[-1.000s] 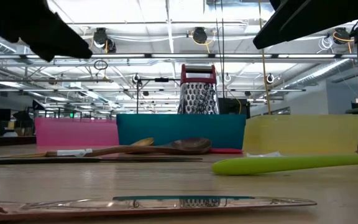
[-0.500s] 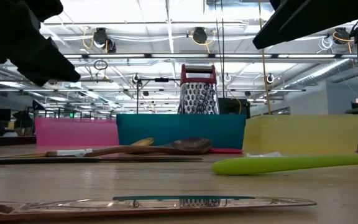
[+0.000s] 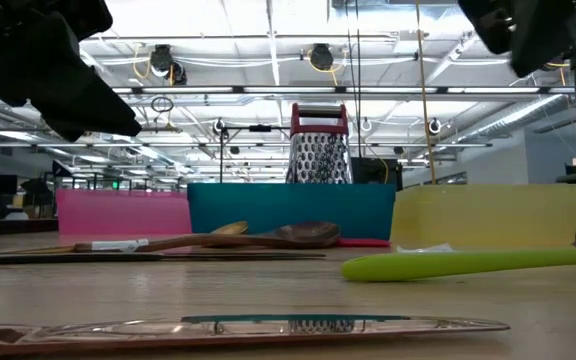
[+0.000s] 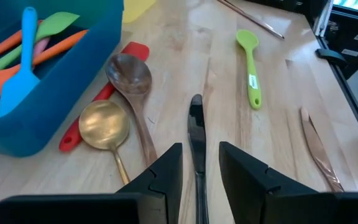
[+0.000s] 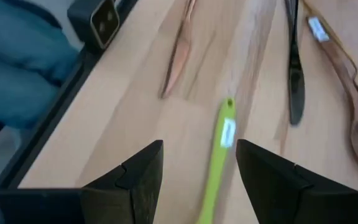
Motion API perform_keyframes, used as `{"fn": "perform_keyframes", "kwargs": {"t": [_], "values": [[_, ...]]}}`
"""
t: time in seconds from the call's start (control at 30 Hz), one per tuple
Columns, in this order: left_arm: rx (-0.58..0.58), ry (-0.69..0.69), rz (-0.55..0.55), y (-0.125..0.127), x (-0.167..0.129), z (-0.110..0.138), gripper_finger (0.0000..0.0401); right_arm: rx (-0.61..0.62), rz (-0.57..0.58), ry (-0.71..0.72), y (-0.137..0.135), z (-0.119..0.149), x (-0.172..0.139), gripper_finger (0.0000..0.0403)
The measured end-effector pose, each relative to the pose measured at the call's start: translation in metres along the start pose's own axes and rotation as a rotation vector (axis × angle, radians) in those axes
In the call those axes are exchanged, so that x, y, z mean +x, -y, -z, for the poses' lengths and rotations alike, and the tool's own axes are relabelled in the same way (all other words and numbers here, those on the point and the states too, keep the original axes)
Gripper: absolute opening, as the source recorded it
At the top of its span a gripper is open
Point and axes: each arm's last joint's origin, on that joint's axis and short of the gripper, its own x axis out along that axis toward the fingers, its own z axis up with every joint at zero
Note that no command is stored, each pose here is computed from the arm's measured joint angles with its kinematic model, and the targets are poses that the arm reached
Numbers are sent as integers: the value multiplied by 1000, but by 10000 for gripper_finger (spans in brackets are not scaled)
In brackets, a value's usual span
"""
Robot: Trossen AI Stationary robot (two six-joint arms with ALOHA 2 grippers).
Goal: Pick & Place Kitchen Items
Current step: Put the gold table knife into the yellow bin
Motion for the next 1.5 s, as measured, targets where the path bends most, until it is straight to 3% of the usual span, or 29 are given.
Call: {"fn": "perform_keyframes", "kwargs": {"t": [0.23,0.4,0.6,0.7,0.9,1.13,1.5], "values": [[-12,3,-3,0,0,0,108,119,-98,-185,6,13,-31,196],[-14,7,-6,0,0,-1,108,170,-156,-413,0,33,-41,196],[-61,30,-35,-1,0,-1,108,201,-148,-734,-4,60,-58,196],[-78,37,-45,-1,0,-2,108,196,-128,-824,-6,74,-60,196],[-81,40,-43,-1,0,-2,108,149,-113,-864,-9,112,-47,189],[-93,51,-34,0,0,-3,108,129,-108,-885,-3,140,-37,134],[-94,50,-32,0,0,-3,108,102,-118,-807,-2,146,-32,37]]}}
